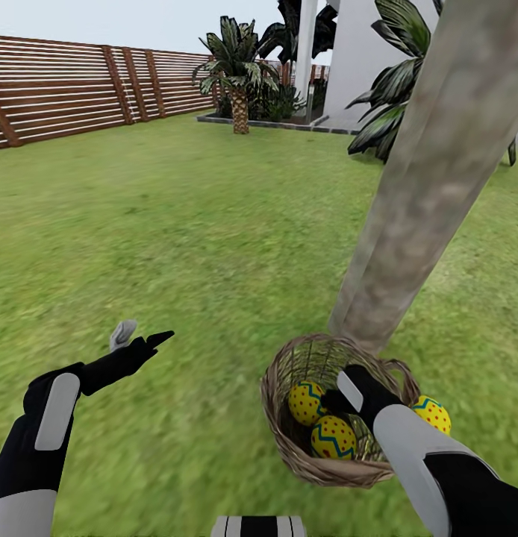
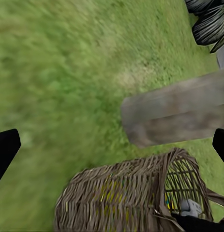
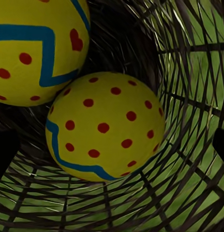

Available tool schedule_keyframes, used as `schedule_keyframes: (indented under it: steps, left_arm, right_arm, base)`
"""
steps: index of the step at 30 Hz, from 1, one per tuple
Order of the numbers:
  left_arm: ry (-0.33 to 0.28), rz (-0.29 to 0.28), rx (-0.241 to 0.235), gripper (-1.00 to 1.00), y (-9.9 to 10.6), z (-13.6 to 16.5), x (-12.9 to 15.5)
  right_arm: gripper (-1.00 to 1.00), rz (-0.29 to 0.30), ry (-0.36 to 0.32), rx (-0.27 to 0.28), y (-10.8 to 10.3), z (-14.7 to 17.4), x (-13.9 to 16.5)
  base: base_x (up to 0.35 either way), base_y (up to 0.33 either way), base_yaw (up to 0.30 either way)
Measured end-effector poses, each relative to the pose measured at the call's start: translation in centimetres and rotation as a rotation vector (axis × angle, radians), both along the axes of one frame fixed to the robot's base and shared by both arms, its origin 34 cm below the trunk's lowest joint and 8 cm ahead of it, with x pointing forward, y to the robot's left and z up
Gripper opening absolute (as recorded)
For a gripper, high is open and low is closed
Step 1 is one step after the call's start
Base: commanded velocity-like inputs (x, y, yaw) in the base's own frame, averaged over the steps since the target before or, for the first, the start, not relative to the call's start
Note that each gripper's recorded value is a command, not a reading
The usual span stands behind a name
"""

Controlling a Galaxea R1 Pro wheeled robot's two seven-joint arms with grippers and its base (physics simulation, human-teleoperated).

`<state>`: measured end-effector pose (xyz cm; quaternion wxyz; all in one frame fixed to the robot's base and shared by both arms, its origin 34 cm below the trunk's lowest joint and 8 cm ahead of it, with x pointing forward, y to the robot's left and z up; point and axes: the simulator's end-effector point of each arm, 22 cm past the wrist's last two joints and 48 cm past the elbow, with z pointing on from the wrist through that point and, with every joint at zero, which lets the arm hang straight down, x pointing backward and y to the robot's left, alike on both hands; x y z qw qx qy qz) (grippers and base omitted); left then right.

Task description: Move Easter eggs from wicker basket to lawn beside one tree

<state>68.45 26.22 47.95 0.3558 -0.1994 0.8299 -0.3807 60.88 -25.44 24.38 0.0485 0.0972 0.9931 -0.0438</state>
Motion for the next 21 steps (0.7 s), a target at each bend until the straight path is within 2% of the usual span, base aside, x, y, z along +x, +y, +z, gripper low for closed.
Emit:
schedule_keyframes:
  steps: [21]
  left_arm:
    - [0.034,0.0,0.0,1.0,0.0,-2.0,-0.1]
  right_arm:
    - [1.0,-0.003,0.046,0.006,0.0,-1.9,-1.3]
  base:
    - [0.0,0.0,0.0]
